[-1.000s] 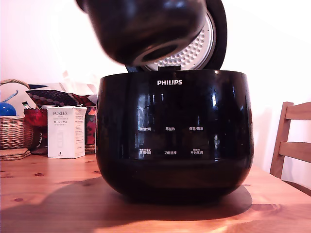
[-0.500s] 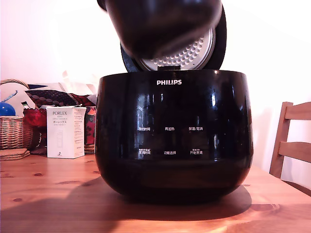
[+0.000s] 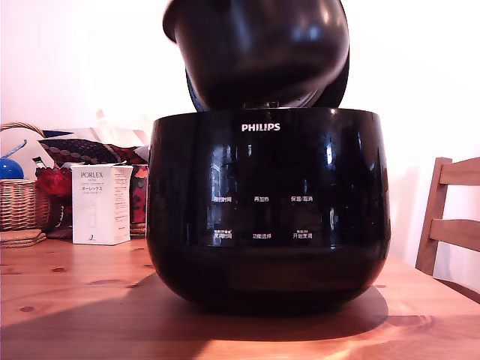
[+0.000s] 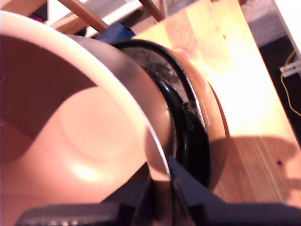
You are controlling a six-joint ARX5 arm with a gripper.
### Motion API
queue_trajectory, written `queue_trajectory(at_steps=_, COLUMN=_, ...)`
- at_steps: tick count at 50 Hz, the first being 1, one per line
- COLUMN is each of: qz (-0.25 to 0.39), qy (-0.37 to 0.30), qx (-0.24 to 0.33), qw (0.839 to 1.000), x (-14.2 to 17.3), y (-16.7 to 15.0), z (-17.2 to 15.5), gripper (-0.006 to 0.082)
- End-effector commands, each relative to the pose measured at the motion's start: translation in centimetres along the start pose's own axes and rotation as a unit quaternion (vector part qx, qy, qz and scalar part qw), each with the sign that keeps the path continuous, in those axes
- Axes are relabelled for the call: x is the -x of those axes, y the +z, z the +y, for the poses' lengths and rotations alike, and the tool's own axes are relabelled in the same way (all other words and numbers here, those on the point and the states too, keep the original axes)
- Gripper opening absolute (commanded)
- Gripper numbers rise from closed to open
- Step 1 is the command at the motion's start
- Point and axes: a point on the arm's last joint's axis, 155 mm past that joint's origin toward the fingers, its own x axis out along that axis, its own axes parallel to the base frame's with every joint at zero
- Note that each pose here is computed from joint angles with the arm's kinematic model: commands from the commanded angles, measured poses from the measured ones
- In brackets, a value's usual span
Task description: Place the pot you are holding inside the rice cooker
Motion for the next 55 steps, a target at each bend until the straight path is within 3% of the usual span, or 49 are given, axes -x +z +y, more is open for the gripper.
queue_trajectory(at_steps=1, qz=-0.002, qy=0.023, qx=-0.006, qw=1.000, x=0.3, y=0.0, z=1.5, gripper=-0.0024)
queue_trajectory(at_steps=18, qz=0.035, qy=-0.012, qx=-0.019, qw=0.999, x=-1.7, y=-2.3, z=1.2, gripper=-0.0024)
queue_trajectory(at_steps=55, qz=0.038, qy=-0.069, qx=-0.051, qw=0.996, x=-4.4, y=-1.2, z=-1.0, gripper=-0.0024)
